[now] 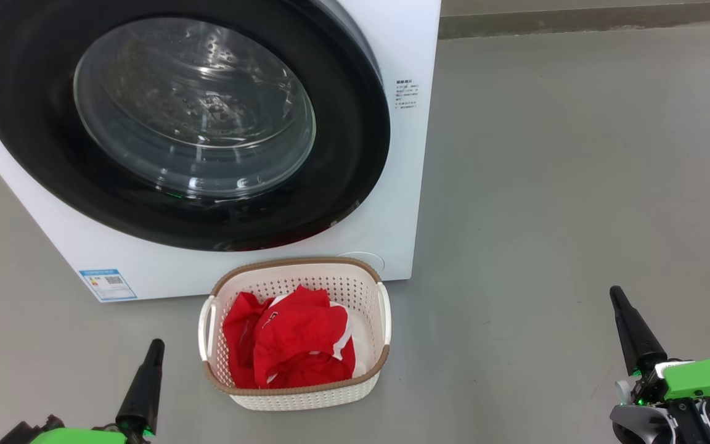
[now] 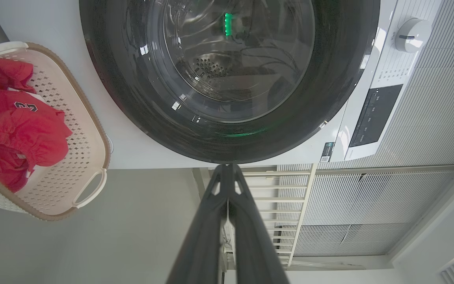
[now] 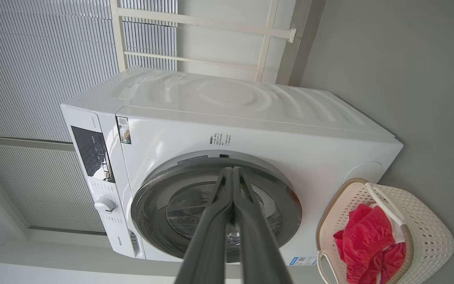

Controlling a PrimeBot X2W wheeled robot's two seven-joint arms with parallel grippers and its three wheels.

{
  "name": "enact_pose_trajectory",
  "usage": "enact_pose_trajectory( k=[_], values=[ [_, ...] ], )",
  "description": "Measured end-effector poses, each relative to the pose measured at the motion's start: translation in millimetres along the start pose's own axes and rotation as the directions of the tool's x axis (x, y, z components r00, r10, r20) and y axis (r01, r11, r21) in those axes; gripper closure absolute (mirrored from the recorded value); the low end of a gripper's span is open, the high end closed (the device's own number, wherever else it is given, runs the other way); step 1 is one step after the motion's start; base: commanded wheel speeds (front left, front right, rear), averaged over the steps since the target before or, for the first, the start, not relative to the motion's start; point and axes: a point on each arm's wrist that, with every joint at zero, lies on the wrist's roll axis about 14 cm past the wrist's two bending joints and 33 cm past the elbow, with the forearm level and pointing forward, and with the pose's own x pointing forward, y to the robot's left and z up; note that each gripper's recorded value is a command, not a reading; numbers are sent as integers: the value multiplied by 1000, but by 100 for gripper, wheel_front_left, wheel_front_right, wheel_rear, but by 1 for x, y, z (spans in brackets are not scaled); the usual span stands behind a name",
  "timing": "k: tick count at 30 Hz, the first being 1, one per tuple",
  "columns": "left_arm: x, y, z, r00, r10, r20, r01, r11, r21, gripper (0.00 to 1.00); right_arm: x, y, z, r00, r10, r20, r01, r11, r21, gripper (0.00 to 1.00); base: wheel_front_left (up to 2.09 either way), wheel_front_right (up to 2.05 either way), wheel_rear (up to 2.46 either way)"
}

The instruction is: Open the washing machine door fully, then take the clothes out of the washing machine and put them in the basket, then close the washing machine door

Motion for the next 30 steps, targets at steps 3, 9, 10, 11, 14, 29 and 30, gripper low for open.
enact_pose_trajectory(
  k=[3, 9, 10, 11, 14, 29, 30],
  values=[
    [0, 0, 0, 1000, 0, -1, 0, 1000, 0, 100, 0, 0, 0, 1000, 0, 0, 0, 1000, 0, 100, 0, 0, 0],
    [0, 0, 0, 1000, 0, -1, 0, 1000, 0, 100, 0, 0, 0, 1000, 0, 1, 0, 1000, 0, 100, 0, 0, 0],
    [0, 0, 0, 1000, 0, -1, 0, 1000, 0, 100, 0, 0, 0, 1000, 0, 0, 0, 1000, 0, 100, 0, 0, 0],
    [0, 0, 0, 1000, 0, -1, 0, 1000, 0, 100, 0, 0, 0, 1000, 0, 0, 0, 1000, 0, 100, 0, 0, 0],
    [0, 0, 0, 1000, 0, 0, 0, 1000, -1, 100, 0, 0, 0, 1000, 0, 0, 0, 1000, 0, 100, 0, 0, 0],
    [0, 0, 0, 1000, 0, 1, 0, 1000, -1, 100, 0, 0, 0, 1000, 0, -2, 0, 1000, 1, 100, 0, 0, 0],
    [0, 0, 0, 1000, 0, 1, 0, 1000, -2, 100, 0, 0, 0, 1000, 0, -2, 0, 1000, 1, 100, 0, 0, 0]
  ],
)
